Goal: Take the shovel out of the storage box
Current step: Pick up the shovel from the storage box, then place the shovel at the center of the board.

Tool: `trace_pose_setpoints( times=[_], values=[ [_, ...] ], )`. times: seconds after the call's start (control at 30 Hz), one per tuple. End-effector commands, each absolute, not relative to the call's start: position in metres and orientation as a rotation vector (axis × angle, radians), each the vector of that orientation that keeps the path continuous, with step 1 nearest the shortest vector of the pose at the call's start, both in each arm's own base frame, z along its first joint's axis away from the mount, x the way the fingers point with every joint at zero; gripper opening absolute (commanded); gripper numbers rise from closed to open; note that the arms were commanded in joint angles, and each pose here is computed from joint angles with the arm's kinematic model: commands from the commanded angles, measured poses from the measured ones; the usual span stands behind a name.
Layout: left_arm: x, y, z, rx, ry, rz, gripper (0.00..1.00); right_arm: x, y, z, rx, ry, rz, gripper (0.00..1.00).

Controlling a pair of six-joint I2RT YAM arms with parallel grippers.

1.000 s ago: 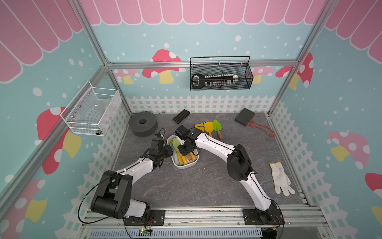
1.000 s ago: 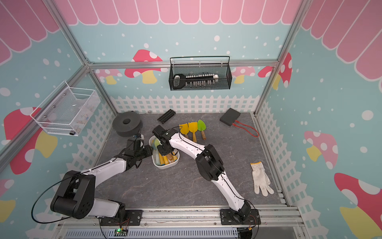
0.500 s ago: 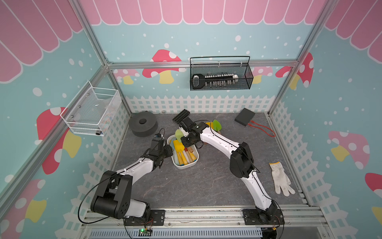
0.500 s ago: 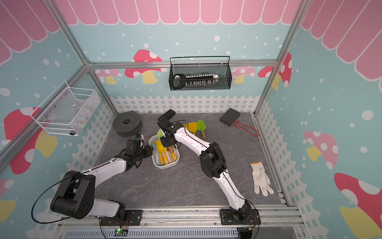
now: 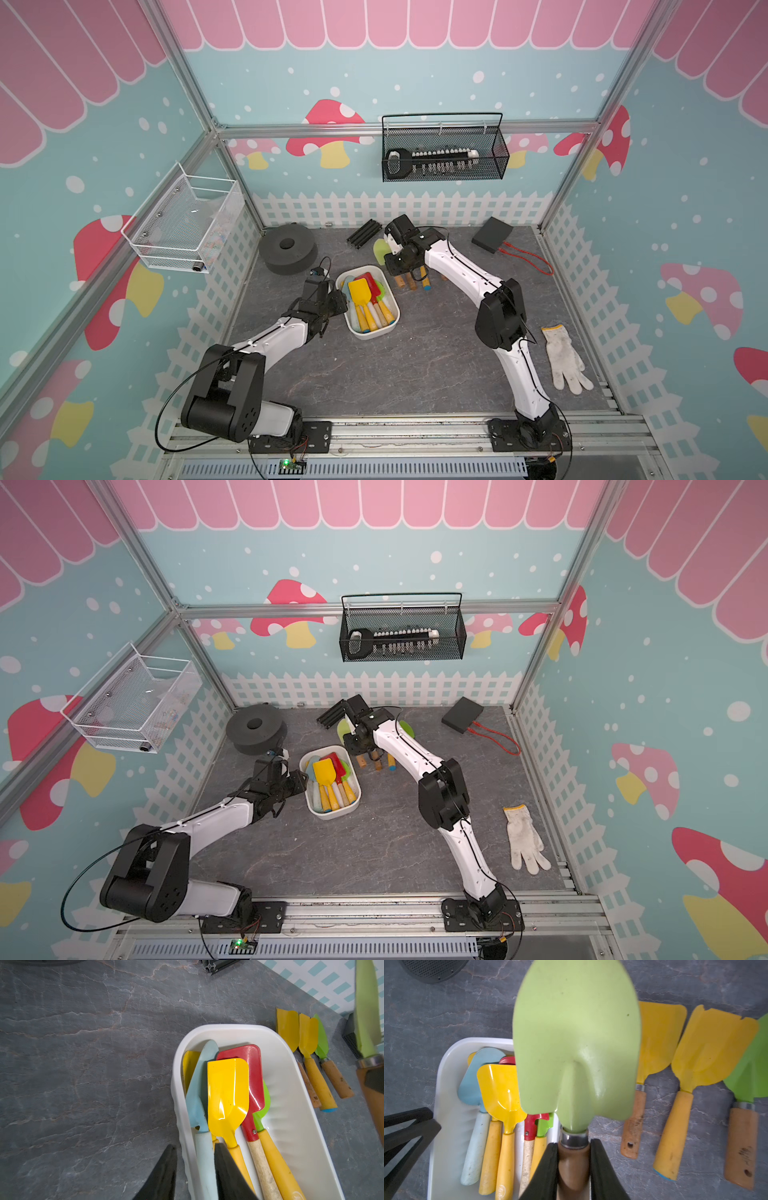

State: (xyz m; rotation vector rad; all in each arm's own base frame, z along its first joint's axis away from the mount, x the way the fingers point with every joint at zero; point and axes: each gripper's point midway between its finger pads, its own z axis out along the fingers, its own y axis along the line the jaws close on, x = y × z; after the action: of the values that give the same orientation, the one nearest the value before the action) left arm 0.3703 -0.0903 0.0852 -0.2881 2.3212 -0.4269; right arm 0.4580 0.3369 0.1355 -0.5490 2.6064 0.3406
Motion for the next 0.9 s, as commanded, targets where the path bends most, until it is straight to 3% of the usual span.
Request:
trace_pose_setpoints(
  times=[0.0,0.87],
  values=[
    [0.37,-0.092,0.09,-0.265,2.302,-0.435,0.35,0.469,0.318,0.164,-0.505,2.56,0.35,0.18],
    [0.372,-0.09,0.081,-0.262,2.319,-0.414,0.35,0.54,0.153,0.122,-0.16,2.654,0.199,0.17]
  ],
)
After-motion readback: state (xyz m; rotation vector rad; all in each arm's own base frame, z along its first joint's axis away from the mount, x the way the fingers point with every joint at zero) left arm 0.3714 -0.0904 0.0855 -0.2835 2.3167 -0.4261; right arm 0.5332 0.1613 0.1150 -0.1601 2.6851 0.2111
